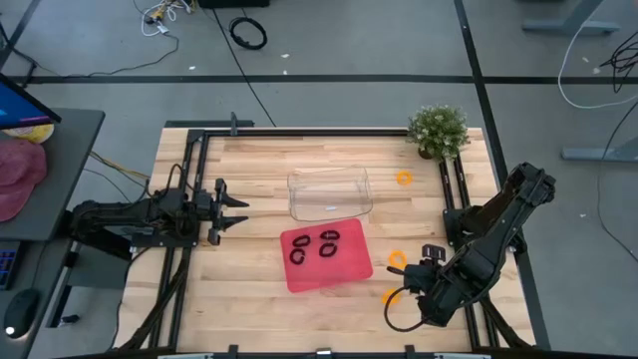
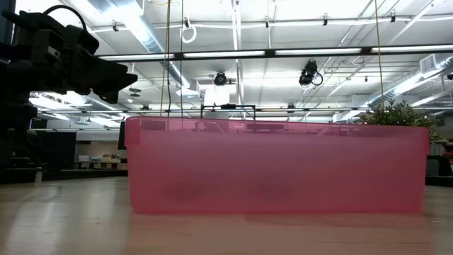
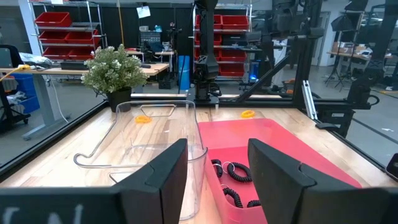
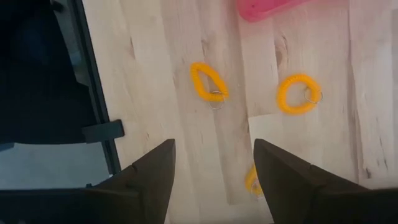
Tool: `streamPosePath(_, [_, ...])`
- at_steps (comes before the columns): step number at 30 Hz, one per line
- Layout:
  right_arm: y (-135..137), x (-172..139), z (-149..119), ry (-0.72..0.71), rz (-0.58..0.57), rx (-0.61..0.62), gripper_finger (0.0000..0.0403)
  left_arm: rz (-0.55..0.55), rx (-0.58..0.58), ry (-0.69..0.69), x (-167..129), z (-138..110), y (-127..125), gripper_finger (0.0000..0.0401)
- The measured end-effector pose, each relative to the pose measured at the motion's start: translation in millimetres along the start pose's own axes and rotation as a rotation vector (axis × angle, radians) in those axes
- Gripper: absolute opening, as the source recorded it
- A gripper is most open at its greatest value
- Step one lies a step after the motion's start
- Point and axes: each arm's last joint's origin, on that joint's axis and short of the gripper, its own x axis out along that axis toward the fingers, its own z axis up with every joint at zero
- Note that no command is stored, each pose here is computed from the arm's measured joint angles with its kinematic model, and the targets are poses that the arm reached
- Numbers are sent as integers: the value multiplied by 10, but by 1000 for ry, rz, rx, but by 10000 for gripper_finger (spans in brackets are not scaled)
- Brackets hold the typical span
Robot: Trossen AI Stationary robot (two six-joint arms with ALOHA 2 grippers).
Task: Sort spring keychains
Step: Put the yellow spring keychain into the transparent bin
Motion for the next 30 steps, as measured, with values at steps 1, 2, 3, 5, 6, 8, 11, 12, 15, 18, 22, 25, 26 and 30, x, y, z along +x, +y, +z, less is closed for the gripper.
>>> streamPosePath(1, [-3, 29, -7, 4, -2, -1, 222, 0, 0, 0, 0, 0, 0, 172])
streamPosePath(2, [-3, 64, -17, 11, -2, -2, 222, 0, 0, 0, 0, 0, 0, 172])
streamPosePath(3, [-1, 99, -23, 20, 6, -1, 222, 0, 0, 0, 0, 0, 0, 172])
streamPosePath(5, [12, 178, -29, 20, 29, -1, 222, 0, 0, 0, 0, -1, 0, 172])
streamPosePath(6, [18, 215, -31, 19, 37, -2, 222, 0, 0, 0, 0, 1, 0, 172])
streamPosePath(8, [19, 266, -48, 21, 40, -3, 222, 0, 0, 0, 0, 1, 0, 172])
streamPosePath(11, [21, 318, -76, 24, 38, 4, 222, 0, 0, 0, 0, -1, 0, 172])
streamPosePath(12, [20, 330, -90, 28, 33, 8, 222, 0, 0, 0, 0, -1, 0, 172])
streamPosePath(15, [24, 358, -129, 36, 26, 14, 222, 0, 0, 0, 0, 0, 0, 172])
streamPosePath(18, [30, 376, -159, 40, 22, 23, 222, 0, 0, 1, 0, -1, 0, 172])
streamPosePath(22, [45, 378, -167, 36, 31, 31, 222, 0, 0, 0, 0, 0, 0, 172])
streamPosePath(25, [48, 378, -165, 34, 34, 29, 222, 0, 0, 0, 0, -1, 0, 172])
streamPosePath(26, [45, 378, -167, 36, 31, 27, 222, 0, 0, 0, 0, 0, 0, 172])
streamPosePath(30, [1, 378, -186, 51, -17, 24, 222, 0, 0, 1, 0, -1, 0, 172])
